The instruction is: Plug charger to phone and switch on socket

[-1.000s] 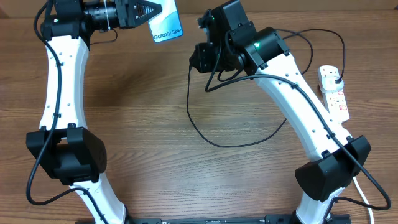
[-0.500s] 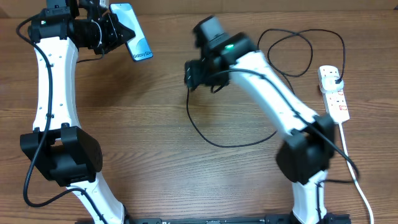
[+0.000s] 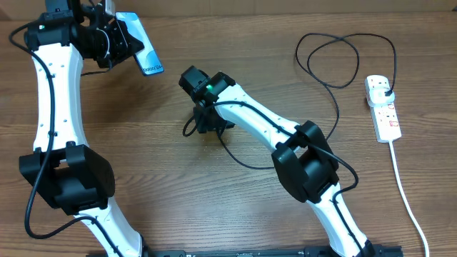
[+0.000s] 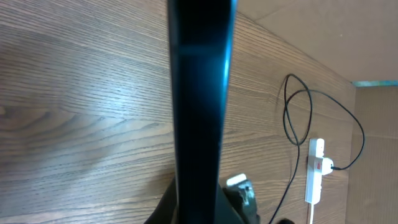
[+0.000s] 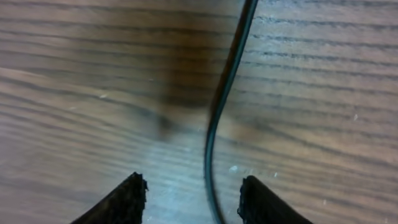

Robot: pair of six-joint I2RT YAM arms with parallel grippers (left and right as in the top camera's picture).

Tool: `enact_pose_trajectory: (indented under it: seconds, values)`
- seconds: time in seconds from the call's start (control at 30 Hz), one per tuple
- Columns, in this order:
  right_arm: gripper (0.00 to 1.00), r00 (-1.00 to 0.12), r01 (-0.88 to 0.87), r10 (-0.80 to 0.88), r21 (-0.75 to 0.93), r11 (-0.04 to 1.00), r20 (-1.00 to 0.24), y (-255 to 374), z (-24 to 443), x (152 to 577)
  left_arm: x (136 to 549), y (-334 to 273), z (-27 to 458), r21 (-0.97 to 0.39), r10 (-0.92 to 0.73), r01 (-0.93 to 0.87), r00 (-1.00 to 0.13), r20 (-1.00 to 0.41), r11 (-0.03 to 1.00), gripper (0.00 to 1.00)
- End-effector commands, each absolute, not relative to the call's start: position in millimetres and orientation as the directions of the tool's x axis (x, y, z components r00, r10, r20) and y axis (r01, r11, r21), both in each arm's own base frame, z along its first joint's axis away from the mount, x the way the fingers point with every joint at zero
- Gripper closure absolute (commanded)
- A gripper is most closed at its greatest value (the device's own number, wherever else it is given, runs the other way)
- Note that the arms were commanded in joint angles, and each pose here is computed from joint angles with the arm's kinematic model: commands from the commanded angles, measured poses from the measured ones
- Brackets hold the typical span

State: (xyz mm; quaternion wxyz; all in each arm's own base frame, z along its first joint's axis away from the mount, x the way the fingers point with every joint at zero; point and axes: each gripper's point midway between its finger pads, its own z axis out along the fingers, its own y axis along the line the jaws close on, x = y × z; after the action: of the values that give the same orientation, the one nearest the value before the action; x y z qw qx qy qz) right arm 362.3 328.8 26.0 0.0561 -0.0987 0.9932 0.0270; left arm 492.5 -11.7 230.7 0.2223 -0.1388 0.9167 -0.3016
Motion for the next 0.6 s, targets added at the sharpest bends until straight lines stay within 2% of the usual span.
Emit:
enact_pose_trajectory:
  seconds: [0.0,0.13,0.33,0.47,0.57]
  values:
    - [0.57,-0.977,-0.185,-0.181,0.022,0.983,-0.108,326.9,13.1,362.7,493.1,-12.4,237.2,-0.617,-0.375,-0.093,-0.860,-0.345,0.781,0.96]
    - [0.70,-0.978,-0.185,-0.182,0.019,0.983,-0.102,325.1,5.8,360.7,492.3,-12.5,236.7,-0.617,-0.375,-0.096,-0.862,-0.341,0.781,0.96]
    - [0.78,-0.981,-0.185,-0.184,-0.004,0.983,-0.066,315.6,-12.4,350.4,492.2,-12.5,236.6,-0.617,-0.375,-0.096,-0.862,-0.341,0.781,0.96]
    - [0.96,-0.982,-0.185,-0.185,-0.009,0.983,-0.033,311.5,-16.5,342.7,492.3,-12.5,236.7,-0.617,-0.375,-0.096,-0.862,-0.341,0.781,0.96]
    - [0.96,-0.983,-0.186,-0.186,0.005,0.983,-0.008,312.3,-16.4,337.1,492.2,-12.5,236.7,-0.617,-0.375,-0.096,-0.862,-0.341,0.781,0.96]
